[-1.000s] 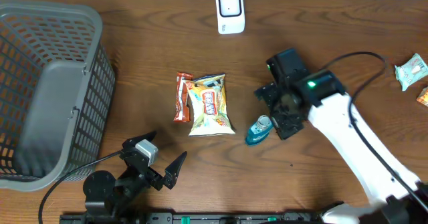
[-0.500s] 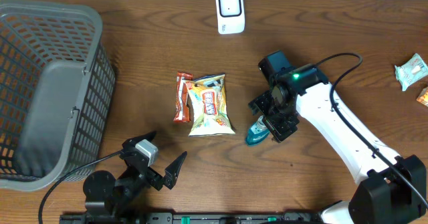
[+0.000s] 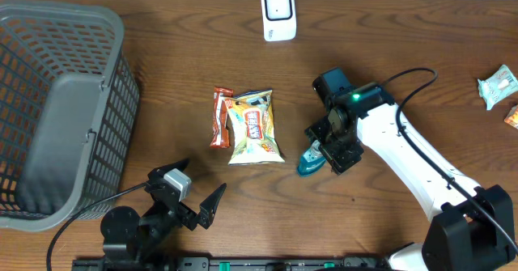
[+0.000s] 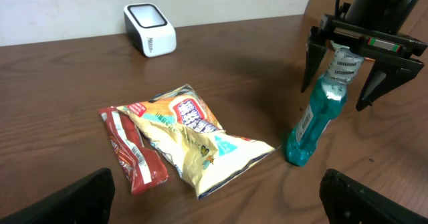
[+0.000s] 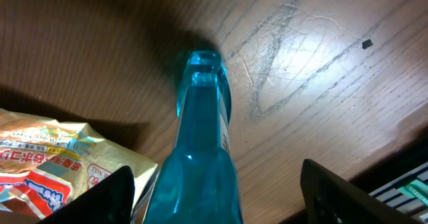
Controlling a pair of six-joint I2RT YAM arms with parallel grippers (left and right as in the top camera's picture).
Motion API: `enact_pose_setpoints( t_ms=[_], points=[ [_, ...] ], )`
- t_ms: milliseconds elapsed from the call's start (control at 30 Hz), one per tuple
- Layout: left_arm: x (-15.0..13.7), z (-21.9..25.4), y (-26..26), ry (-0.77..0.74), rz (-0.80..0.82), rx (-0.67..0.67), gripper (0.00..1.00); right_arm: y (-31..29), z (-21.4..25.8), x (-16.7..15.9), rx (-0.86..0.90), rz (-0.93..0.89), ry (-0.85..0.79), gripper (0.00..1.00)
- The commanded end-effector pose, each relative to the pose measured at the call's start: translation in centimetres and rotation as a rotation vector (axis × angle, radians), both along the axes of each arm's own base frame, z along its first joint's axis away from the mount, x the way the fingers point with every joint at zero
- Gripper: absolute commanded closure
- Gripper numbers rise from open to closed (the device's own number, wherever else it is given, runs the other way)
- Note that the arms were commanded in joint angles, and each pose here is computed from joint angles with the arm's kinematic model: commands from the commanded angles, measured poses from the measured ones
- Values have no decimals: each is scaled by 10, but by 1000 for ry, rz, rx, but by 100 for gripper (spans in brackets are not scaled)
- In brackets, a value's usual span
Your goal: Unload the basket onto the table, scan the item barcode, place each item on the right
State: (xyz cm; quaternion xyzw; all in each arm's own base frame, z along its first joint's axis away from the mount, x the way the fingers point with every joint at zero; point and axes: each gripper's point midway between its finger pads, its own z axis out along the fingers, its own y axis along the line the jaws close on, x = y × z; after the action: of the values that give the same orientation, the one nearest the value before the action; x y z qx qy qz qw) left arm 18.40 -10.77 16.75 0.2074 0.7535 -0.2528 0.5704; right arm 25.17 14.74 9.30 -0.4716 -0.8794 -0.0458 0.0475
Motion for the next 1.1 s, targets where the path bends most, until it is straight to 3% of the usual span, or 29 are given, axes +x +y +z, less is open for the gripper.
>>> enact_pose_setpoints(
  t_ms=[0,100,367,533,700,900,967,1067],
  points=[
    [0,1,0,-16,-6,13,2,-3,-3,2,-20,-15,-13,31],
    [0,1,0,-16,-6,13,2,-4,-3,4,-25,-15,-23,38],
    [0,1,0,-16,-6,13,2,-8,-3,6,-46,68,-42,76],
    [0,1,0,-15,-6,13,2,-7,-3,7,-42,135,-51,92],
    [0,1,0,-15,-6,13,2,9,3,30,59,407,-176,98],
    [0,1,0,-16,-6,13,2,56,41,40,473,931,-432,98],
    [0,1,0,-16,-6,13,2,56,50,38,551,1029,-493,98],
    [0,1,0,-16,-6,13,2,41,50,42,551,1035,-511,97]
  ],
)
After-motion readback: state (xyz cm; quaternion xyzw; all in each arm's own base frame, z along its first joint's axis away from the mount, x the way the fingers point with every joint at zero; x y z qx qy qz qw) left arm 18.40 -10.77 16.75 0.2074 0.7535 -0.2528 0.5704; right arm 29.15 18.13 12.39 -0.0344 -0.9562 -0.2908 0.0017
